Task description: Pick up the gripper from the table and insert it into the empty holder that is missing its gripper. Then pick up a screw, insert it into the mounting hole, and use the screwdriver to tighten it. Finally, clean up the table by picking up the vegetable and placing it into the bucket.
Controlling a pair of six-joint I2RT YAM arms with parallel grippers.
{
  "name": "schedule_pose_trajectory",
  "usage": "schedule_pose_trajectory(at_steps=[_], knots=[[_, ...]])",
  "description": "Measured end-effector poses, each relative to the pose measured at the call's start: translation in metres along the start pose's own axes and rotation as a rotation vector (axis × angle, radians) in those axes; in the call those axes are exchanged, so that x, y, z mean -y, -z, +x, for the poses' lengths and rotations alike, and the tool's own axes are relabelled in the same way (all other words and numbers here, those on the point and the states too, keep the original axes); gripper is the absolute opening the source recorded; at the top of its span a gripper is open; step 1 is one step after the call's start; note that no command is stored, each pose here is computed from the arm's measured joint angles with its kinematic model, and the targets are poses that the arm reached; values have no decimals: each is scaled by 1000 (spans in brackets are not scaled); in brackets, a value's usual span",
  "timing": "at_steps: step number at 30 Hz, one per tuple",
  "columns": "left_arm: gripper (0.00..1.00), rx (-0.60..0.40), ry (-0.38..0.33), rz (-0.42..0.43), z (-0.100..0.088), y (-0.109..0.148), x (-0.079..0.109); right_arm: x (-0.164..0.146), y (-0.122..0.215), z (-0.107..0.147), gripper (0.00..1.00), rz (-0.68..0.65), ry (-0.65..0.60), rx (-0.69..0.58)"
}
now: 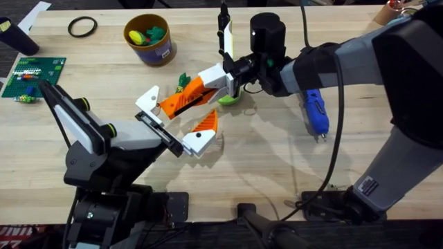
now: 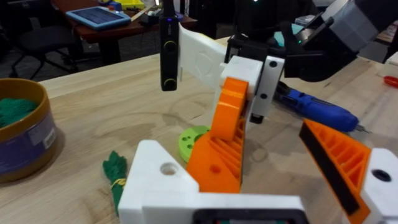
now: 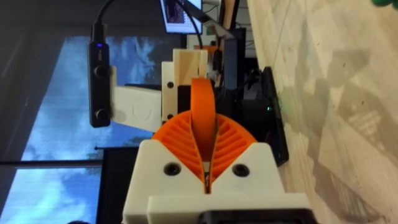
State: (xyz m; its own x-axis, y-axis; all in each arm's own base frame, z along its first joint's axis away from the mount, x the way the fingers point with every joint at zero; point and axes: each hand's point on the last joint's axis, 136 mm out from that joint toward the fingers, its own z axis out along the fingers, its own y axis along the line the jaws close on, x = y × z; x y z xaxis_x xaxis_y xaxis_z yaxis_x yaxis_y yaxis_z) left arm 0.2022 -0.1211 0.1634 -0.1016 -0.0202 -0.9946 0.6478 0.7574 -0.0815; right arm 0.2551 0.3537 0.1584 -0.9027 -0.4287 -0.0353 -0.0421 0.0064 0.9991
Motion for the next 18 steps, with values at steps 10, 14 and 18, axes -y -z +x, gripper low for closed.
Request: schedule_pose_trajectory(at_steps=[10, 14, 18], knots=[[981, 0, 0, 0, 0, 0, 0, 2, 1, 2, 18, -2, -19, -12], [981, 1, -1, 12, 0, 0, 2, 1, 4, 4, 18, -8, -19, -25], [981, -1, -1, 49, 0, 0, 8, -2, 15, 3, 18, -17, 4, -26]])
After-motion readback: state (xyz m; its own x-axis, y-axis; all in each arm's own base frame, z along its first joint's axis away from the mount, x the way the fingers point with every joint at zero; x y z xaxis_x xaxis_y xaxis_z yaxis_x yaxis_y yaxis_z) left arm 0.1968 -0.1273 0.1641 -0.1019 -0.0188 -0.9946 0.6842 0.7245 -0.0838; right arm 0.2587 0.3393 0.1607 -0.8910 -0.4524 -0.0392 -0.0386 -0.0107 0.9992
